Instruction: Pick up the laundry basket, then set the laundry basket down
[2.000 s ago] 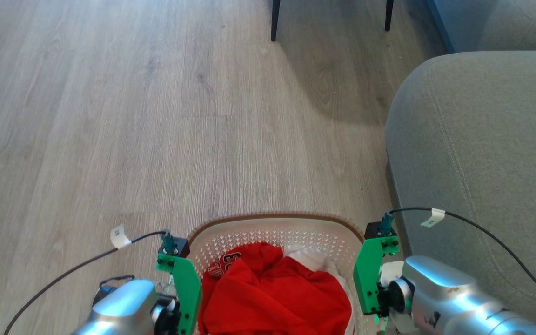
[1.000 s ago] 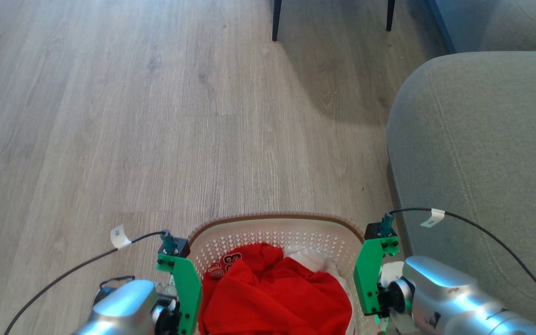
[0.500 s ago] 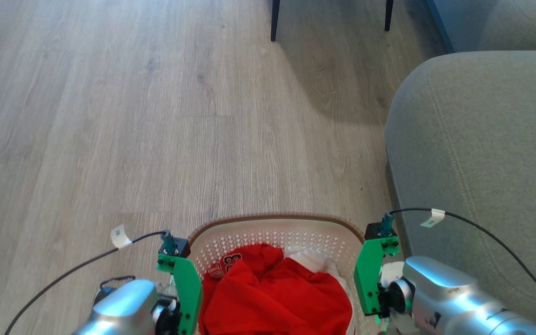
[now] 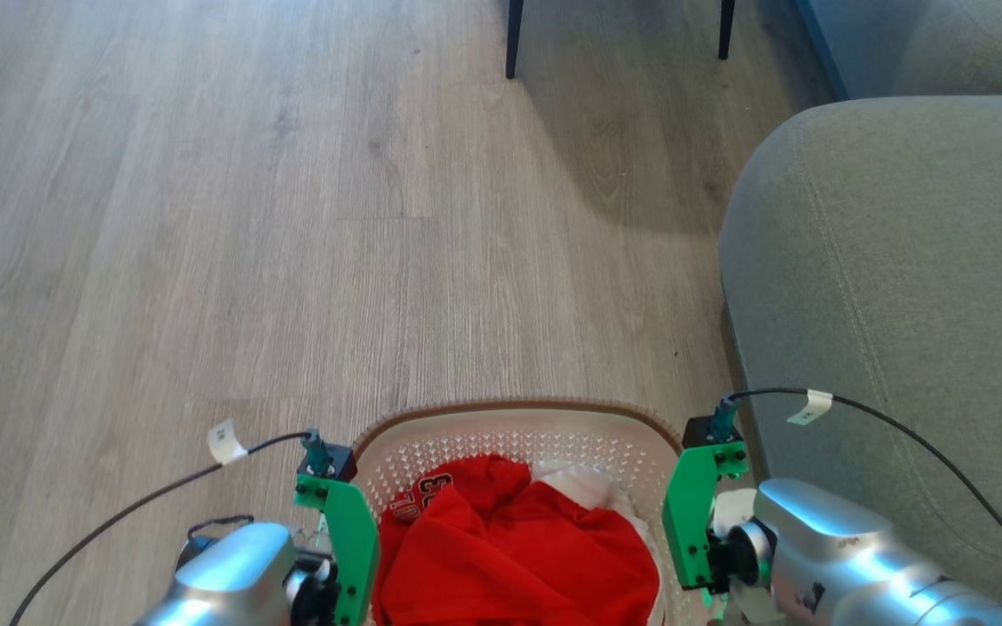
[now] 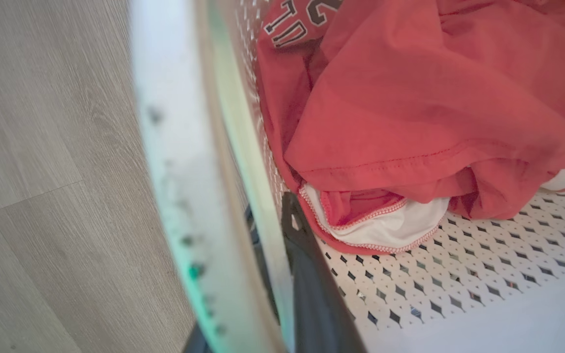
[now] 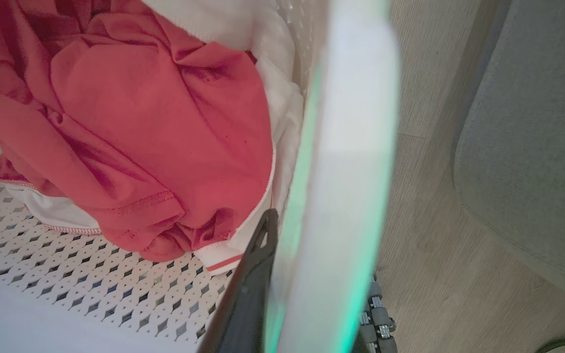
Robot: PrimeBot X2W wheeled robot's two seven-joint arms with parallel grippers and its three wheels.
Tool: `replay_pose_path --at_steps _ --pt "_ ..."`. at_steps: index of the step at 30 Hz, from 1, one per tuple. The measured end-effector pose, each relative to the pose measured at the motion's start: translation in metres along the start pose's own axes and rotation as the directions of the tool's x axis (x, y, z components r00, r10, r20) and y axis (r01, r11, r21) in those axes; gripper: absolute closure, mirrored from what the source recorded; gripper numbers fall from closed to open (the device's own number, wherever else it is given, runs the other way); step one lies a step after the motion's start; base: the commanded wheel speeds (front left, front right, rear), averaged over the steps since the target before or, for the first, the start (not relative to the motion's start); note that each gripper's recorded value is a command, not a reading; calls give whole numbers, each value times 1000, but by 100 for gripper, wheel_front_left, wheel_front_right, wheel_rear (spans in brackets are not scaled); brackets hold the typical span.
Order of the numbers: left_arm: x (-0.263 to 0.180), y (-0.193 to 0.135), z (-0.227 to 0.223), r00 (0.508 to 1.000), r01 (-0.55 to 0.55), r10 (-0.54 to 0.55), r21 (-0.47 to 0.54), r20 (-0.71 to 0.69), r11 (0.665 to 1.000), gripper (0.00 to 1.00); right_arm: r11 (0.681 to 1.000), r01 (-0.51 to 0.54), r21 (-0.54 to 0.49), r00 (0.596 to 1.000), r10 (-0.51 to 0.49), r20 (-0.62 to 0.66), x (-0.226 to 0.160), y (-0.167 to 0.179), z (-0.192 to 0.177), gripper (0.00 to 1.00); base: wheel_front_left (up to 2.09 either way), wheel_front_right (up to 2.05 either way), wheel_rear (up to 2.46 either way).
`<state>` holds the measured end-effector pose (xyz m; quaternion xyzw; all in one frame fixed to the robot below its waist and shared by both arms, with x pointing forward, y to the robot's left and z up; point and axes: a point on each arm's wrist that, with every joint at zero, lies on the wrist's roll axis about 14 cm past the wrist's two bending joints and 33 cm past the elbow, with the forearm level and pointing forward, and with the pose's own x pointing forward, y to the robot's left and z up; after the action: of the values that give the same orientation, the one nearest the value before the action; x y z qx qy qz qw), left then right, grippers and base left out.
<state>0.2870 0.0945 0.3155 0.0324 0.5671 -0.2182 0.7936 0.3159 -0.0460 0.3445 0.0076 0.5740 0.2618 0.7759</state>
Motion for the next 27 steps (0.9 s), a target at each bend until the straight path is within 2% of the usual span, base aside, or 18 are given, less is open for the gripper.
replay_pose_path --at_steps 27 --pt "-2 0 1 1000 -2 2 3 7 1000 100 1000 3 -4 1000 -3 7 -2 0 1 100 0 0 0"
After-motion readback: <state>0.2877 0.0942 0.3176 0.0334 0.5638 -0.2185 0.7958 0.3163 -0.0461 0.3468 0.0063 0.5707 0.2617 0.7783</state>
